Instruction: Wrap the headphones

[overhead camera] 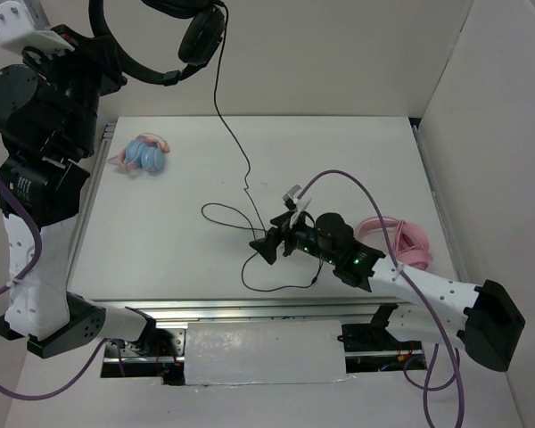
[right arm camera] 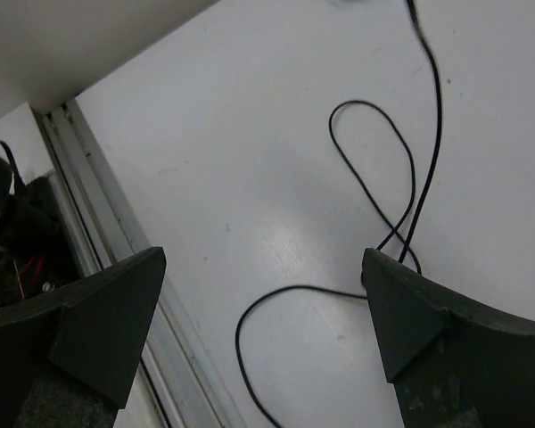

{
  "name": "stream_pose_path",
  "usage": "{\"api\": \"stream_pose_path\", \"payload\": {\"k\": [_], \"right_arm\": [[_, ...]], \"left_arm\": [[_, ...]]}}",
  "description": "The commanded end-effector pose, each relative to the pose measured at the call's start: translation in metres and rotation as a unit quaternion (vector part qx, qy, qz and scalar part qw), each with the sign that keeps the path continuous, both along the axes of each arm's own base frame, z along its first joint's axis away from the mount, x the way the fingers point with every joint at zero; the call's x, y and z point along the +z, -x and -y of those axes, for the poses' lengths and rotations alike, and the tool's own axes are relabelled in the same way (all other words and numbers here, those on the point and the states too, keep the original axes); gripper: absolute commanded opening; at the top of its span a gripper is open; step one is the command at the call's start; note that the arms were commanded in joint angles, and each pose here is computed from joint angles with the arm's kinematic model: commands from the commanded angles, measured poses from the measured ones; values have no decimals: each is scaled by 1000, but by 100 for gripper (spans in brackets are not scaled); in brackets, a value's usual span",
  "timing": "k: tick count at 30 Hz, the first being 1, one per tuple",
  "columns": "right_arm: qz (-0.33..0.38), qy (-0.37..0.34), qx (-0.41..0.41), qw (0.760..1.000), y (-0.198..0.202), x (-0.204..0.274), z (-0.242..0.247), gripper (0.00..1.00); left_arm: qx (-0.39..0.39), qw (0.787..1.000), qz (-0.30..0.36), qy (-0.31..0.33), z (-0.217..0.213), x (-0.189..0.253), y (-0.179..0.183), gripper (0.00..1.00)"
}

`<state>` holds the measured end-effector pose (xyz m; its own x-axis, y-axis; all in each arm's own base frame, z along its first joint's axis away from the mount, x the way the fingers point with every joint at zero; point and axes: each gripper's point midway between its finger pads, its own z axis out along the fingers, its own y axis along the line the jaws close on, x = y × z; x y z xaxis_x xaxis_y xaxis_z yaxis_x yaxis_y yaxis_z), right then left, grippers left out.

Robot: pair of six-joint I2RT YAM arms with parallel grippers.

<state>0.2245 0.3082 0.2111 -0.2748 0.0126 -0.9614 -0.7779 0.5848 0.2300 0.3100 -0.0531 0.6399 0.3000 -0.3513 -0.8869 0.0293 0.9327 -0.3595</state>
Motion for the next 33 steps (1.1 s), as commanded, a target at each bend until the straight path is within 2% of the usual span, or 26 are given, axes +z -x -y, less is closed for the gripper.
{"api": "stream_pose_path", "payload": {"k": [1,6,8,9,10,14,18,20,21,23,24,25,27,31,32,33], "right_arm": [[-63,39,24,997,25,-47,19,100],[-80,44,-14,996,0,-79,29,100],[-68,14,-42,997,-26,-72,28,100],[-80,20,-41,996,-36,-85,23,100],[-79,-6,-57,995,-52,-77,20,100],[-113,-30,-87,989,-98,-89,-8,99],[-127,-58,-130,982,-141,-99,-32,96],[-133,-43,-122,983,-147,-105,-41,87],[-136,-40,-124,982,-154,-106,-48,69],[-146,-30,-89,985,-151,-111,-59,47],[-152,-31,-65,986,-150,-107,-66,12],[-174,-14,-37,984,-139,-113,-67,0],[-189,-7,-6,982,-116,-105,-61,0],[-163,39,-66,984,-66,-99,-18,0],[-145,36,-76,986,-52,-81,-5,0],[-144,77,-102,981,-38,-87,9,0]], "left_arm": [[18,999,32,28,-9,17,4,0],[20,998,37,39,-9,20,2,0],[20,998,39,45,-10,22,3,0],[23,998,42,47,-12,23,4,0],[26,998,44,49,-13,24,5,0],[33,997,50,51,-17,28,8,0],[42,996,60,57,-23,35,17,0],[48,995,63,57,-27,37,21,0],[51,995,66,58,-29,38,23,0],[58,994,68,56,-32,40,27,0],[63,994,65,56,-34,38,25,0],[68,994,64,54,-35,37,24,0],[98,992,49,56,-42,28,16,0],[150,988,1,45,-43,-8,-21,0],[162,986,-8,41,-41,-17,-35,0],[184,982,-29,38,-44,-33,-46,0]]}}
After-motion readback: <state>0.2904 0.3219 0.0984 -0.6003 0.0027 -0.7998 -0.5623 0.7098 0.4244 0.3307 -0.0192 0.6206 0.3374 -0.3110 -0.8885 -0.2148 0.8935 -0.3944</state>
